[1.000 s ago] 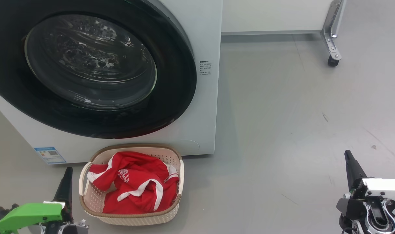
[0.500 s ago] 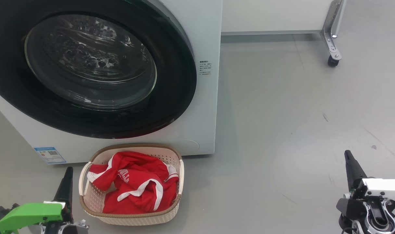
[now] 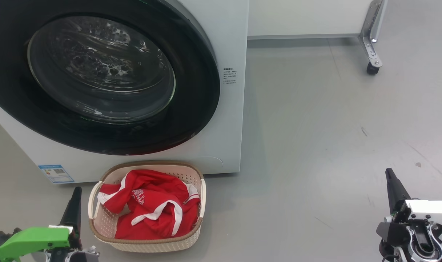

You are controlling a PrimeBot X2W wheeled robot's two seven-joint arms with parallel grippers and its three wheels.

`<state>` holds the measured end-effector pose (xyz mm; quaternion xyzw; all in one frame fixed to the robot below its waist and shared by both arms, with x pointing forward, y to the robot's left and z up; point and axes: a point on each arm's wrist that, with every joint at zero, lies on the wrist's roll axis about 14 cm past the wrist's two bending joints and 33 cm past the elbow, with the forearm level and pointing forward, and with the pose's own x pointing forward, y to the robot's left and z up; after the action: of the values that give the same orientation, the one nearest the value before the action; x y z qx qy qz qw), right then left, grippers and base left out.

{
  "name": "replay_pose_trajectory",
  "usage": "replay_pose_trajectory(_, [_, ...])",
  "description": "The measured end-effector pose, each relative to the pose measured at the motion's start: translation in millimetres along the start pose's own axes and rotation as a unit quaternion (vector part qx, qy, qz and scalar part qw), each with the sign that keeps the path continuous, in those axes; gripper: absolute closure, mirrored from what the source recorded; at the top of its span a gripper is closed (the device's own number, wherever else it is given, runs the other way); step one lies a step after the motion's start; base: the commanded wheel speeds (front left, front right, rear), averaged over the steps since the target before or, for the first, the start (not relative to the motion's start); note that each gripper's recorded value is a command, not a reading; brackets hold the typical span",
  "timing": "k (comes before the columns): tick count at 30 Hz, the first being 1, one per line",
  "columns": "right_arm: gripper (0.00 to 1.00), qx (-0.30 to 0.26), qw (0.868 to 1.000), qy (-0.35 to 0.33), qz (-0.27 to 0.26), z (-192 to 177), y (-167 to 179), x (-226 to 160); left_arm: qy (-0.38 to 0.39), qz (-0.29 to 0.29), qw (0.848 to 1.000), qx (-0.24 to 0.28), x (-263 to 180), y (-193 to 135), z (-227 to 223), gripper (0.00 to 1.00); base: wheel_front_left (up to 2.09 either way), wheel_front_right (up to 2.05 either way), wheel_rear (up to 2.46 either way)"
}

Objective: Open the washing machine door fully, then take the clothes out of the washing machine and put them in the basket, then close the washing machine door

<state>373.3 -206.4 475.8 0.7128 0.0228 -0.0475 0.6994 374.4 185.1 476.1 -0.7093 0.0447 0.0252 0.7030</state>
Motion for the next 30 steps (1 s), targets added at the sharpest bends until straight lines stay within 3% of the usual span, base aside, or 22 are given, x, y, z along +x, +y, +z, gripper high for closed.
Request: replay_pose_trajectory(30, [1.00, 0.001, 1.000, 0.000, 0.000, 0.0, 0.2, 0.0, -0.001, 0.000, 1.000, 0.000, 0.0, -0.3, 0.4, 1.00, 0.00, 0.00, 0.00])
